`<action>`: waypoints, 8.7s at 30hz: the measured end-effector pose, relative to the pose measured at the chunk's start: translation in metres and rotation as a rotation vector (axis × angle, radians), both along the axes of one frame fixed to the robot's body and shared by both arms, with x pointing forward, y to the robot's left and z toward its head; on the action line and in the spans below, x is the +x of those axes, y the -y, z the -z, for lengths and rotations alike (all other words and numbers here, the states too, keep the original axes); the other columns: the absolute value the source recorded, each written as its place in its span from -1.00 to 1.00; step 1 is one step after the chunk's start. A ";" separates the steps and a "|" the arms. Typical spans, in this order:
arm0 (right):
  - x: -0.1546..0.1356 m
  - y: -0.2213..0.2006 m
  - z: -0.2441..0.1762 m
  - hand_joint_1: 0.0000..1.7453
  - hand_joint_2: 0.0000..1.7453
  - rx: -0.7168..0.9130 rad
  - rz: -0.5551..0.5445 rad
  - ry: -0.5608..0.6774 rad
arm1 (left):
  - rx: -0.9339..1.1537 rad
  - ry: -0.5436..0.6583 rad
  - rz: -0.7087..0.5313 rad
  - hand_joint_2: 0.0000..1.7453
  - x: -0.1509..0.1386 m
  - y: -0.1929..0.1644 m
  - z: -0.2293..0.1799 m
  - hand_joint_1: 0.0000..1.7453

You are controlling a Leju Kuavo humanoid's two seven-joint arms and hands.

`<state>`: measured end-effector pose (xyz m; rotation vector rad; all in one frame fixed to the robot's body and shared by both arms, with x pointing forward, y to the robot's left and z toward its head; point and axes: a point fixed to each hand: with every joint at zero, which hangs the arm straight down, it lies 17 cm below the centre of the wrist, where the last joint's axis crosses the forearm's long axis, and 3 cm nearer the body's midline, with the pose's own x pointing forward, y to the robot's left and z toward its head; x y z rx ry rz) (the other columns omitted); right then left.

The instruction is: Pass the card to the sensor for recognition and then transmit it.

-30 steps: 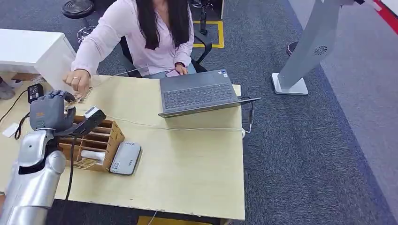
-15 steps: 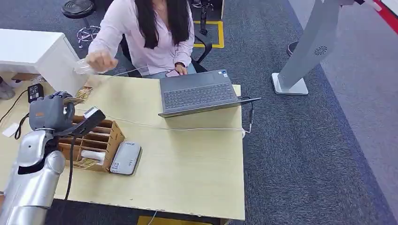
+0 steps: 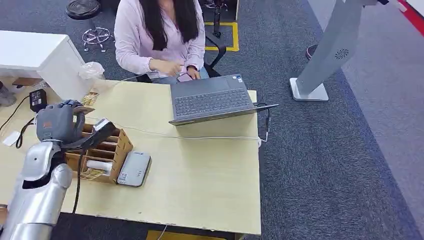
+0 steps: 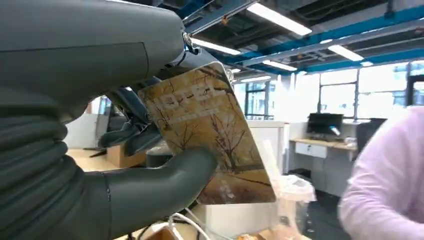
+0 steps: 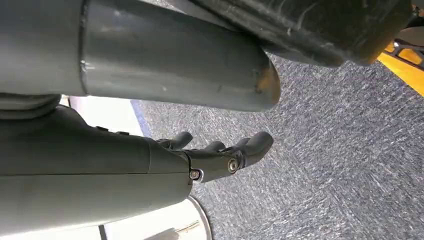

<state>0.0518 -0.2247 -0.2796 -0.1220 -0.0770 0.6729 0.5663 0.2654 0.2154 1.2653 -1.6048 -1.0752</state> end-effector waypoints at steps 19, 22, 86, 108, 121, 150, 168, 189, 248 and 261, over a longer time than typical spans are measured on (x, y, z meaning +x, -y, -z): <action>0.001 0.002 0.000 -1.00 -1.00 -0.011 0.002 0.008 | 0.031 -0.018 0.242 1.00 -0.065 0.137 0.030 1.00; 0.001 0.002 0.000 -1.00 -1.00 -0.010 0.011 0.008 | 0.050 -0.074 0.227 1.00 -0.077 0.138 0.058 1.00; -0.003 0.003 0.000 -1.00 -1.00 -0.016 0.016 -0.001 | 0.195 -0.281 0.096 1.00 -0.123 0.114 0.161 1.00; -0.005 0.001 0.001 -1.00 -1.00 -0.009 -0.022 -0.009 | 0.142 -0.281 -0.030 1.00 -0.096 0.063 0.149 1.00; -0.006 0.001 0.000 -1.00 -1.00 -0.006 -0.031 -0.010 | 0.135 -0.310 -0.052 1.00 -0.095 0.054 0.160 1.00; -0.004 -0.001 0.000 -1.00 -1.00 0.003 -0.062 -0.002 | 0.106 -0.202 0.010 1.00 -0.088 0.092 0.130 1.00; -0.004 -0.003 0.000 -1.00 -1.00 0.014 -0.076 -0.005 | 0.141 -0.320 0.017 1.00 -0.087 0.098 0.163 1.00; -0.003 -0.004 0.000 -1.00 -1.00 0.019 -0.090 -0.003 | 0.164 -0.333 0.022 1.00 -0.075 0.098 0.168 1.00; 0.001 -0.003 0.000 -1.00 -1.00 0.036 -0.178 0.012 | 0.259 0.142 -0.126 1.00 0.041 -0.018 -0.038 -1.00; -0.003 0.006 0.001 -1.00 -1.00 -0.009 -0.146 0.004 | -0.015 0.290 0.081 1.00 -0.078 0.072 -0.045 -1.00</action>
